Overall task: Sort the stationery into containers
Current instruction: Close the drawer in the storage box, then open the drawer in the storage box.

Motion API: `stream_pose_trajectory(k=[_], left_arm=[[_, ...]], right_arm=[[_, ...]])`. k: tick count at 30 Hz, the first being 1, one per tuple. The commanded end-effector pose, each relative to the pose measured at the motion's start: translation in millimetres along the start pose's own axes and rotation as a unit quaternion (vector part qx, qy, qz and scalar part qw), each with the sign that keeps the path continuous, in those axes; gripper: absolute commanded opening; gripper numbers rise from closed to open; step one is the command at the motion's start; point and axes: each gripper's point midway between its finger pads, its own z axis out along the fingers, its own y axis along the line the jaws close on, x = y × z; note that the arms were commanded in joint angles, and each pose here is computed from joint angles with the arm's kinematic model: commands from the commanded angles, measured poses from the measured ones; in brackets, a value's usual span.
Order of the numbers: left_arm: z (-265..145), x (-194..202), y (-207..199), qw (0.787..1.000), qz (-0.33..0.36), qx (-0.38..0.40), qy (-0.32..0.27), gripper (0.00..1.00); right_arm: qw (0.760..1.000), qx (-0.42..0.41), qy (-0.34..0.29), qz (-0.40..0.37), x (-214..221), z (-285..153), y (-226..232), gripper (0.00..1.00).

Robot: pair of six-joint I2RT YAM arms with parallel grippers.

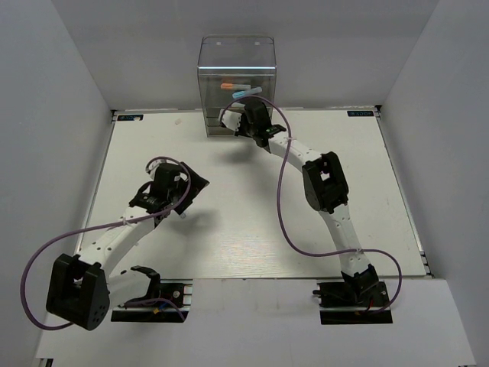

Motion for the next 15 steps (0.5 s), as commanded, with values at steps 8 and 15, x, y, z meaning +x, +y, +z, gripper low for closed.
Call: stream_pose_trajectory(k=[8,15], left_arm=[[23.5,-24.6,-70.1,0.994,0.0,0.11,-0.027,0.87],[86.5,-42.6,-129.8,0.976,-0.048,0.209,-0.033,0.44]], right_arm=[[0.995,-0.026,-0.089,0.029,-35.0,-59.6,-14.9,0.0],[0.973,-0.09,-0.103,0.186,-29.1,-131.6,-1.5,0.3]])
